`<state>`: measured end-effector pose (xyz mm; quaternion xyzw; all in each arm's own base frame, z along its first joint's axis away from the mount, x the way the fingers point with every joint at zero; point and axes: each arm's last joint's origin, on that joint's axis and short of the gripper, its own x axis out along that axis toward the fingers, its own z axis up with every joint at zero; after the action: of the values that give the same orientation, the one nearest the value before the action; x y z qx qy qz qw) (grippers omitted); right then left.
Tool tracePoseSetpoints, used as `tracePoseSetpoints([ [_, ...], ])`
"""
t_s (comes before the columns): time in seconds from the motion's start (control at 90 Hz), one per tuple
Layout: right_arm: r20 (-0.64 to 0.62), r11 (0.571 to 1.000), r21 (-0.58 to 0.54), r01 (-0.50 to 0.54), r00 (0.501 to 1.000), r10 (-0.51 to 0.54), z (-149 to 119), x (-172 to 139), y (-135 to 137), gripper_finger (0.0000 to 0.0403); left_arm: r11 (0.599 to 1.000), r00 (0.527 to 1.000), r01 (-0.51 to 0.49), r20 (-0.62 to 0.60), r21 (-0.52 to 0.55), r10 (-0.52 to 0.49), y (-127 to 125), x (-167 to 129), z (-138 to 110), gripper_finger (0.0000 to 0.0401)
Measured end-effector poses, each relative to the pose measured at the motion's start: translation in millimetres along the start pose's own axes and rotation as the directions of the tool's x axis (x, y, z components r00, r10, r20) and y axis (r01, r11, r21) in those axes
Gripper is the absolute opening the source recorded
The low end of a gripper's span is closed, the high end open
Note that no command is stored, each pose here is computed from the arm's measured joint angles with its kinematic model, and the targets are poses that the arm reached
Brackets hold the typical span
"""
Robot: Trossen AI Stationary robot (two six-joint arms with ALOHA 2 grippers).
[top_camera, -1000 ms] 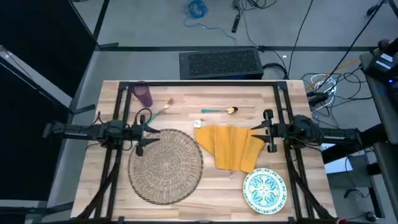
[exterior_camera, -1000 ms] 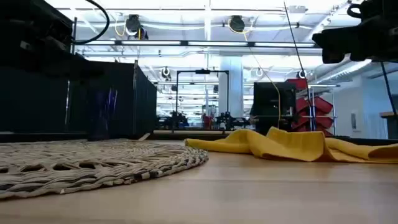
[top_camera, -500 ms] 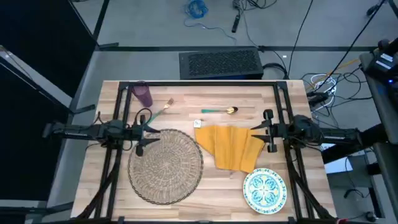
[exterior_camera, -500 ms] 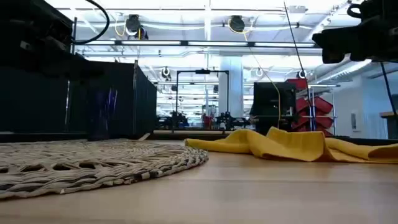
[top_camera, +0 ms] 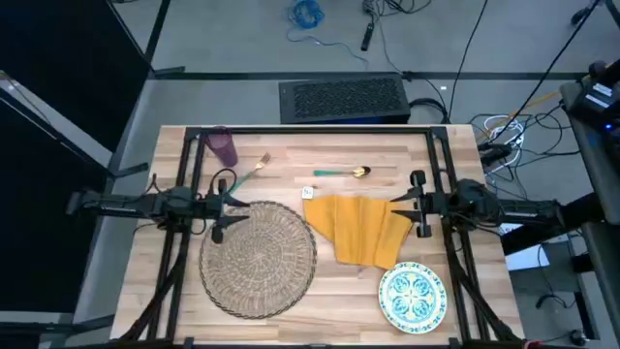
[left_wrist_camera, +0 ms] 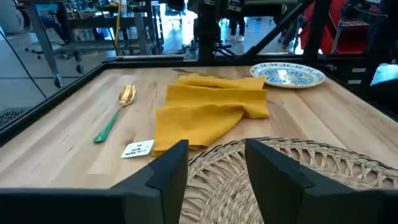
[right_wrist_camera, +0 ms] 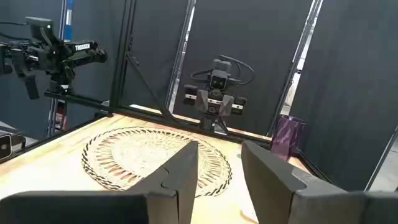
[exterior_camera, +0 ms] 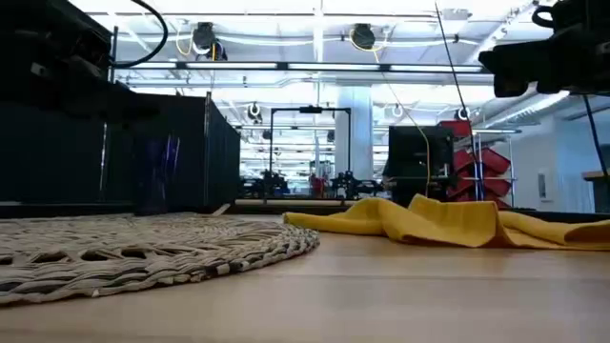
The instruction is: Set table place
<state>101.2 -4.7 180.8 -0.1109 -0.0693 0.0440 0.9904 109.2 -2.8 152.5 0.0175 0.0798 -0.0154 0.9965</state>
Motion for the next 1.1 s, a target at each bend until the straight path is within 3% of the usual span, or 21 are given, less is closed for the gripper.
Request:
tracePoseSetpoints([
  [0.622,0.002,1.0,0.0,0.001,1.0,-0.001,0.2,0.0,-0.1,0.011,1.0,1.0,0.0,0.002,0.004,0.0,0.0,0.0,0.1,0.0144],
  [0.811,0.001,1.0,0.0,0.0,1.0,0.0,0.1,0.0,-0.1,0.011,0.994,0.999,-0.035,0.001,0.104,0.035,1.0,0.0,0.2,0.0144],
  [0.989,0.001,1.0,0.0,0.0,1.0,0.0,0.1,0.0,0.0,0.011,0.994,0.999,-0.041,0.001,0.099,0.041,1.2,0.0,0.2,0.0144],
  [1.1,0.001,0.999,0.042,0.0,1.0,0.0,0.1,0.0,0.0,0.011,0.999,0.999,-0.04,0.003,0.035,0.04,1.2,0.0,0.4,0.0144],
])
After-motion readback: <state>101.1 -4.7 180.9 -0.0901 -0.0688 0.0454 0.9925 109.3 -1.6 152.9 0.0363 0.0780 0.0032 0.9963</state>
